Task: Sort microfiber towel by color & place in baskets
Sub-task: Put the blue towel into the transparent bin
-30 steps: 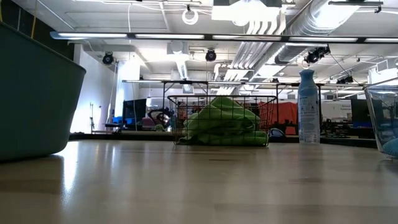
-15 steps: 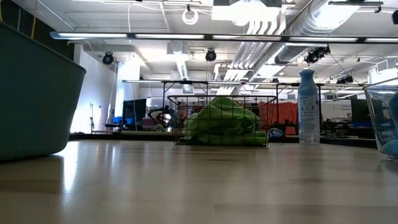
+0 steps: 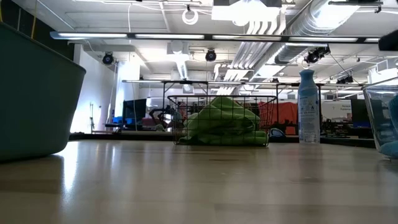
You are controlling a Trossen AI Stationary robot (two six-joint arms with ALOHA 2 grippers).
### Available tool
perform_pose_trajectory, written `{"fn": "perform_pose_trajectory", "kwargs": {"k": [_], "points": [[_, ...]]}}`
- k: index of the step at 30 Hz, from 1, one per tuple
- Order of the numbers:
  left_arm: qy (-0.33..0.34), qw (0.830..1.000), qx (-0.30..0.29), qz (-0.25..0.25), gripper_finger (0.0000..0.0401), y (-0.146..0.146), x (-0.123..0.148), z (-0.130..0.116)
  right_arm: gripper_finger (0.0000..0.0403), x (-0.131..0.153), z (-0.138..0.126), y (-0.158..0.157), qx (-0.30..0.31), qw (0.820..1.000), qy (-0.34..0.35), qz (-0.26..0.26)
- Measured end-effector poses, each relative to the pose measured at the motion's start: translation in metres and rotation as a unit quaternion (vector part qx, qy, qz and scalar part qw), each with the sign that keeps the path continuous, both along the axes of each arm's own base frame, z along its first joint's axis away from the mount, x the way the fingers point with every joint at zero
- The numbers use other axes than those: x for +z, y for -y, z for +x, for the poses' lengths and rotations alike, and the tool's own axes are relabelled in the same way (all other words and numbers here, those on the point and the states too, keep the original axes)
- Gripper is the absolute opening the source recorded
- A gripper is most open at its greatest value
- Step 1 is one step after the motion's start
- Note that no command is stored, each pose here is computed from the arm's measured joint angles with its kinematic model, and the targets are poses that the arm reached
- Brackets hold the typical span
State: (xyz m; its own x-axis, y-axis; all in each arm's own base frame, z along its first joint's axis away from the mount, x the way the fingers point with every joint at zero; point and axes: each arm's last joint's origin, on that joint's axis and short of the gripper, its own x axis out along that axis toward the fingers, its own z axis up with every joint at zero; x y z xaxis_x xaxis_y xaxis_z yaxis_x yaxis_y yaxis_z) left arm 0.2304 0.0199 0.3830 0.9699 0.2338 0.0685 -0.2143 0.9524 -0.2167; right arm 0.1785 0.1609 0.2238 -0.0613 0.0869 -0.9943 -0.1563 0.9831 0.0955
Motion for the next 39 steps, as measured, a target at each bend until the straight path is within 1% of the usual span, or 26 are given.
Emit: {"fn": "perform_pose_trajectory", "kwargs": {"k": [5,9,11,19,23,26,29,33,39], "points": [[0.000,1.000,0.000,0.000,0.0000,0.000,0.000,0.000,0.0000,-0.012,-0.014,0.007,-0.041,0.999,-0.009,-0.007],[0.000,1.000,0.000,0.000,0.0000,0.000,0.000,0.000,0.0000,-0.018,-0.020,0.008,-0.064,0.997,0.024,0.029],[0.000,1.000,0.000,0.000,0.0000,0.000,0.000,0.000,0.0000,-0.022,-0.022,0.008,-0.070,0.996,0.035,0.039],[0.001,1.000,0.000,-0.001,0.0000,0.000,0.000,0.000,0.0000,-0.054,-0.029,0.015,-0.085,0.995,0.039,0.040],[0.001,1.000,0.000,-0.001,0.0000,0.000,0.000,0.000,0.0007,-0.059,-0.031,0.017,-0.104,0.993,0.037,0.034],[0.001,1.000,0.000,-0.001,0.0000,0.000,0.000,0.000,0.0028,-0.058,-0.031,0.017,-0.104,0.993,0.036,0.034],[0.001,1.000,0.000,0.000,0.0000,0.000,0.000,0.000,0.0059,-0.053,-0.029,0.015,-0.102,0.994,0.037,0.034],[0.001,1.000,0.007,-0.001,0.0000,0.000,0.000,0.000,0.0117,-0.041,-0.026,0.012,-0.101,0.994,0.037,0.025],[0.001,1.000,0.010,-0.001,0.0000,-0.001,0.000,0.000,0.0217,-0.020,-0.027,0.013,-0.097,0.995,0.011,-0.004]]}}
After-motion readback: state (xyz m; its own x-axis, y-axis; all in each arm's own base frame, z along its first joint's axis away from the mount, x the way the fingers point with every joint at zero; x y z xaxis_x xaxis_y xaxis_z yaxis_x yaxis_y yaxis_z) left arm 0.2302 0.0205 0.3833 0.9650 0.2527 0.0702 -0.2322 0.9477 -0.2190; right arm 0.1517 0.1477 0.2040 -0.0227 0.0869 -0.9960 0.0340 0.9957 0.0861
